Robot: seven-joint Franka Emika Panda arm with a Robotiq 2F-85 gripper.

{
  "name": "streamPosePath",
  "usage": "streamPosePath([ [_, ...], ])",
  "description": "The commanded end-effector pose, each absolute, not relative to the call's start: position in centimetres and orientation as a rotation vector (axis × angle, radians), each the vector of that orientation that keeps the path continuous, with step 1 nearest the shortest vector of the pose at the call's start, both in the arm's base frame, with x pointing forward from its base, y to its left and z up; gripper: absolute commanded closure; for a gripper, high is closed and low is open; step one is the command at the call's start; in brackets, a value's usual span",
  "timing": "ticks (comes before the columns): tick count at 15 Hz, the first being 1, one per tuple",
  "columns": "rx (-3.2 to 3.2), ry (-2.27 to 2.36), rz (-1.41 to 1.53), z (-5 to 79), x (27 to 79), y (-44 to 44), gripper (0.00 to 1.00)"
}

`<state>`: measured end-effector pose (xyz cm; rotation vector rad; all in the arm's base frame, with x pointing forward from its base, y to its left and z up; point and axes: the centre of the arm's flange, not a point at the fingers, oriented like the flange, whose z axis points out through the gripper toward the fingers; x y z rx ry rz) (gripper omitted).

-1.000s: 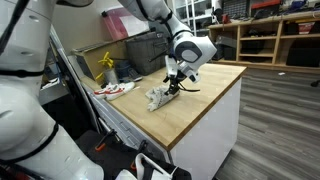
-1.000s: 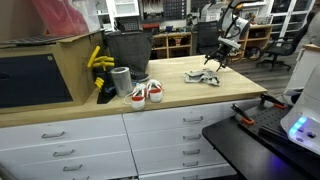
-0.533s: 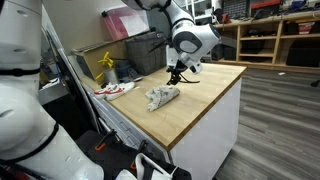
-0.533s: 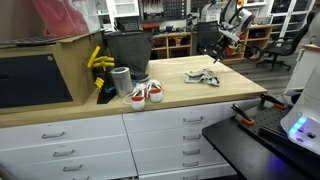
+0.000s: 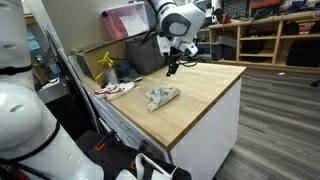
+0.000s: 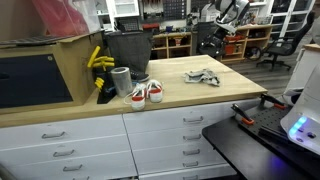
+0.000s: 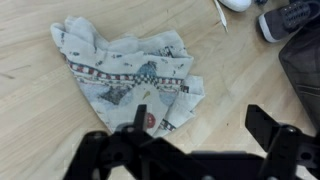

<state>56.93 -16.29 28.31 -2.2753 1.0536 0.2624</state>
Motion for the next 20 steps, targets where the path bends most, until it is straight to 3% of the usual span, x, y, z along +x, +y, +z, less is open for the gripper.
streamPosePath([
  [1,-2.425,1.002,0.215,34.4,54.4,-15.3,0.00],
  [20,-2.766,0.471,0.144,51.5,45.8,-15.5,0.00],
])
